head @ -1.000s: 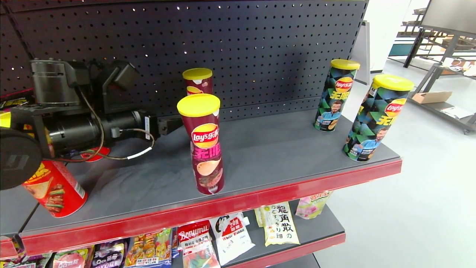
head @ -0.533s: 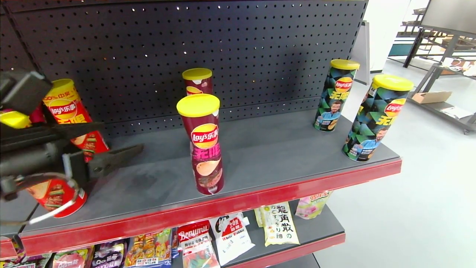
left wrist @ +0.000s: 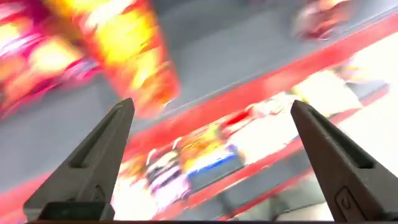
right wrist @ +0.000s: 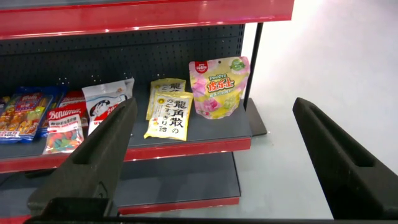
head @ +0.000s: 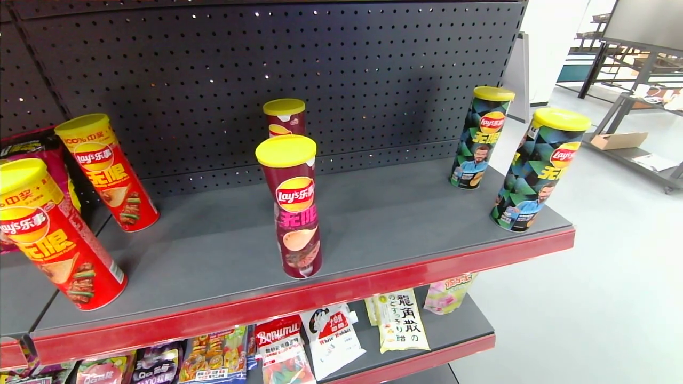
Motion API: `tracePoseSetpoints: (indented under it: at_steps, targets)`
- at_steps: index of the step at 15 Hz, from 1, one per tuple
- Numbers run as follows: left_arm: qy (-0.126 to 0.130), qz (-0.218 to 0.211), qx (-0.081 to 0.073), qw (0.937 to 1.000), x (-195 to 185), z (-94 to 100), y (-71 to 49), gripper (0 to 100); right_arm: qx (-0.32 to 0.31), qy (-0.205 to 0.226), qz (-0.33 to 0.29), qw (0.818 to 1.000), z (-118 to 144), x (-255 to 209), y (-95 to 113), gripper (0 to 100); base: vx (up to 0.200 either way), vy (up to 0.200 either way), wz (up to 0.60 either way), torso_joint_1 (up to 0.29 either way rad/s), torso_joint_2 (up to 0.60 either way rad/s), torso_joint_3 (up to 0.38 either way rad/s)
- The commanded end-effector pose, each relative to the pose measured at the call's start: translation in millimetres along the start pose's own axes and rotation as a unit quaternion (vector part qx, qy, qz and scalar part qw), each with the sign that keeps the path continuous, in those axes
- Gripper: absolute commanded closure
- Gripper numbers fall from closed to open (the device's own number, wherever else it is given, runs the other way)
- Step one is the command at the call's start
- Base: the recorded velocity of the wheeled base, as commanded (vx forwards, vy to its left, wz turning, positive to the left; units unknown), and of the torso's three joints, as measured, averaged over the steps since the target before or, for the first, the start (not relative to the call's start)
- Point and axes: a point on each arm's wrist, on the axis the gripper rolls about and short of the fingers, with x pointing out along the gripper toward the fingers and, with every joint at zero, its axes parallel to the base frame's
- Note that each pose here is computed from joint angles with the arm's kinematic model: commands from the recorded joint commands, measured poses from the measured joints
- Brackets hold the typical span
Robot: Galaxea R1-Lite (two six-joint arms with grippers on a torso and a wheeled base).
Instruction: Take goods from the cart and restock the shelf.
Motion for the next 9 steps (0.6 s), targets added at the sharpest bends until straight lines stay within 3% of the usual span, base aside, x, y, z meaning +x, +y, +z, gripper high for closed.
tracePoseSetpoints:
  at_steps: [1, 3, 5, 9]
  targets:
    - [-0.019, 0.037, -0.005, 0.9991, -12.7, -3.5, 0.4, 0, 0.000, 0.001, 0.000, 1.000, 0.0, 0.1, 0.0, 0, 0.000, 0.000, 0.00, 0.000, 0.00, 0.000]
    - [0.009, 0.095, -0.018, 0.9953, -6.9, -2.5, -4.2, 0, -0.002, 0.002, 0.003, 1.000, 0.0, 0.2, 0.1, 0, 0.000, 0.000, 0.00, 0.000, 0.00, 0.000]
    - [0.025, 0.116, -0.030, 0.9925, -4.5, -17.9, -9.2, 0, -0.002, 0.001, 0.001, 1.000, 0.0, 0.1, 0.0, 0, 0.000, 0.000, 0.00, 0.000, 0.00, 0.000]
    - [0.003, 0.094, -0.031, 0.9951, -10.6, -51.6, -17.4, 0, -0.002, 0.001, 0.002, 1.000, 0.0, 0.1, 0.0, 0, 0.000, 0.000, 0.00, 0.000, 0.00, 0.000]
